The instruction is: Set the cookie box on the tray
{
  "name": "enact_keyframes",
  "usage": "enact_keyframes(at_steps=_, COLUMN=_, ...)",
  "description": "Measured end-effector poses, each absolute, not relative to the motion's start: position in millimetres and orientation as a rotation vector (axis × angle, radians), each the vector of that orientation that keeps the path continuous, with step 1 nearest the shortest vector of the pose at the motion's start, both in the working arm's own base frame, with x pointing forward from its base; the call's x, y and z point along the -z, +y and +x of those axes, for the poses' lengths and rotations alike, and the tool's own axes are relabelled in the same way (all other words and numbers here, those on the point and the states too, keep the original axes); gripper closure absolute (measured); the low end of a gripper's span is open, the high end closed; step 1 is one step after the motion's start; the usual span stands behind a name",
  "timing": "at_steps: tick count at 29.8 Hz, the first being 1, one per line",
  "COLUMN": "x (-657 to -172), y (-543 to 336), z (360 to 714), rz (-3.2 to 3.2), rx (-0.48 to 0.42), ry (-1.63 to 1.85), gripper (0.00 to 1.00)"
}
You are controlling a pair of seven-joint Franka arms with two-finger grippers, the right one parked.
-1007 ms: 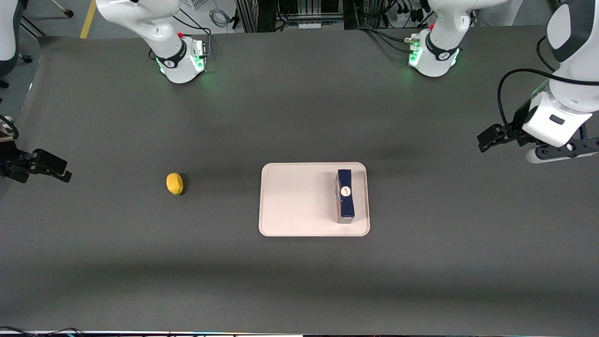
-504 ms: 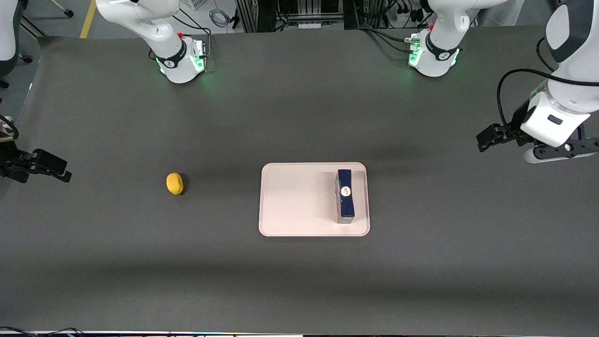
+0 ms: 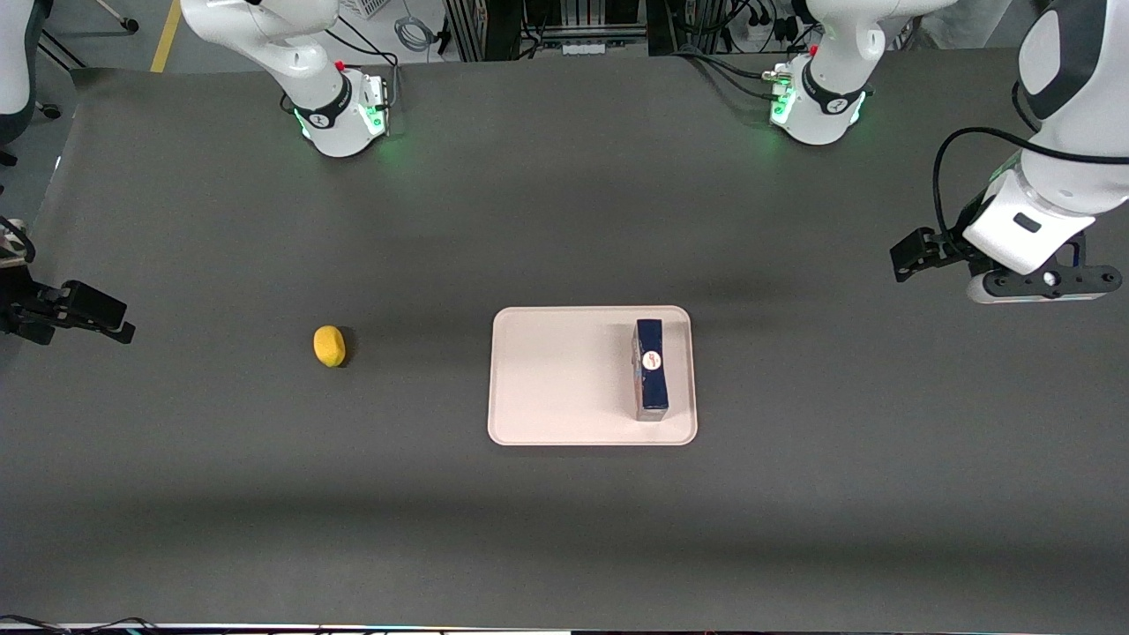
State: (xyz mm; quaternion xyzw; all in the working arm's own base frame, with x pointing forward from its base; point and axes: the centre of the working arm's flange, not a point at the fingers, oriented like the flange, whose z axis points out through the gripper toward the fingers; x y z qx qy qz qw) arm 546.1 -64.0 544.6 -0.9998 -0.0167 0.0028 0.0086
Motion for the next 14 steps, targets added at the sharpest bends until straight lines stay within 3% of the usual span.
enact_keyframes(at_steps=14, x=-559, y=-79, z=546, rz=-3.127, rx=0.018, ry=-0.012, gripper=0.0)
